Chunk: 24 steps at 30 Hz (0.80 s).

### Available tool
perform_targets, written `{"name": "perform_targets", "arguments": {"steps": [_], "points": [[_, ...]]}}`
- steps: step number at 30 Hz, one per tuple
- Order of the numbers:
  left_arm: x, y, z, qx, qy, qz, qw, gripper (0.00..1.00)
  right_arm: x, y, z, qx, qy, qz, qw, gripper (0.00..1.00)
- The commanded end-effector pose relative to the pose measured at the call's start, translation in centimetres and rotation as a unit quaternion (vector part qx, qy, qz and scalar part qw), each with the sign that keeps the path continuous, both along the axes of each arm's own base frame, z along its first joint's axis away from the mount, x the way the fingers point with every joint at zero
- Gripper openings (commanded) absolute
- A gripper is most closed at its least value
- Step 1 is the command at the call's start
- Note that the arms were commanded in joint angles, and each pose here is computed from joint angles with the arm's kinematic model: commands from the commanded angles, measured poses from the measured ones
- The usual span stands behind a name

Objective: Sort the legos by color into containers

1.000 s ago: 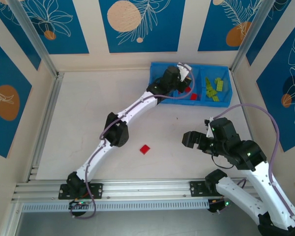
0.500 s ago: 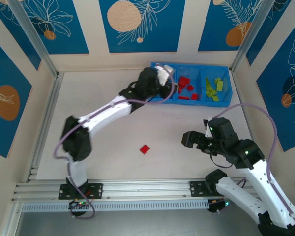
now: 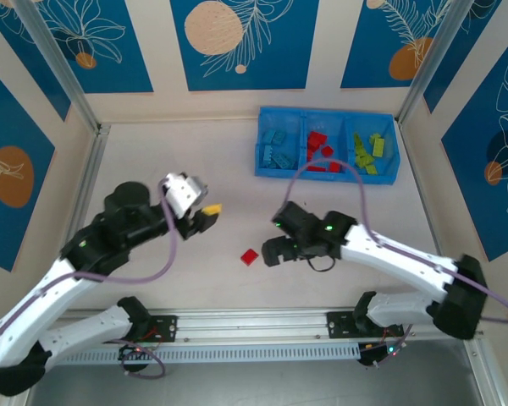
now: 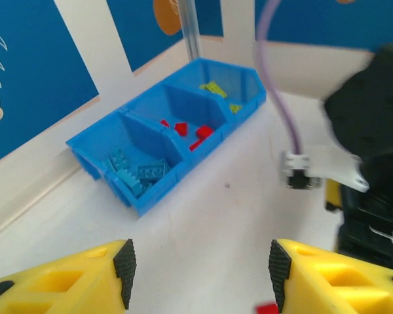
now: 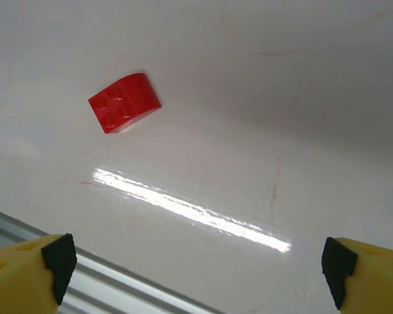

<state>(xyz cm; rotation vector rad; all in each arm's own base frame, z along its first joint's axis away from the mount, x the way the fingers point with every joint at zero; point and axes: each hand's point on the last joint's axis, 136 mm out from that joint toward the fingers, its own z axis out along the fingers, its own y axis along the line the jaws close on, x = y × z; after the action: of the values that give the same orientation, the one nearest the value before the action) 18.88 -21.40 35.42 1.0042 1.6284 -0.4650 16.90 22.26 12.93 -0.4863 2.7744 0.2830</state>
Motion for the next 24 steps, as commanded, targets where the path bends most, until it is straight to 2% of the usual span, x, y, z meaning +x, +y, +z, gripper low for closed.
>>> {"name": "perform_targets", "arguments": {"steps": [1,5,6,8,9,14,18,24], "points": [[-4.9,2.1,-6.6,0.137,0.019,-0.102,0.985,0.61,1.8,4.1,-0.3,-0.023,-0.052,0.069,0.996,0.99],[-6.1,3.0,-9.1,0.157,-0.034,-0.131,0.978,0.64,2.6,7.0,-3.1,-0.077,-0.033,0.084,0.993,1.0],[-5.8,3.2,-9.4,0.159,-0.043,-0.122,0.979,0.65,3.3,6.8,-3.3,-0.095,-0.03,0.047,0.994,1.0],[-5.1,3.6,-9.8,0.161,-0.061,-0.099,0.98,0.65,4.1,5.7,-3.2,-0.122,0.014,-0.101,0.987,0.99],[-4.9,3.7,-9.9,0.159,-0.066,-0.094,0.981,0.65,3.8,5.8,-3.3,-0.115,0.042,-0.148,0.981,0.98],[-5.0,3.9,-10.5,0.154,-0.079,-0.094,0.98,0.68,2.2,8.7,-4.6,-0.048,0.086,-0.264,0.96,0.98],[-6.4,3.8,-10.8,0.154,-0.116,-0.134,0.972,0.76,1.5,8.4,-6.4,-0.05,0.124,-0.317,0.939,0.98],[-8.1,3.5,-11.2,0.138,-0.161,-0.178,0.961,0.85,1.0,8.8,-9.1,-0.067,0.158,-0.338,0.925,0.96]]}}
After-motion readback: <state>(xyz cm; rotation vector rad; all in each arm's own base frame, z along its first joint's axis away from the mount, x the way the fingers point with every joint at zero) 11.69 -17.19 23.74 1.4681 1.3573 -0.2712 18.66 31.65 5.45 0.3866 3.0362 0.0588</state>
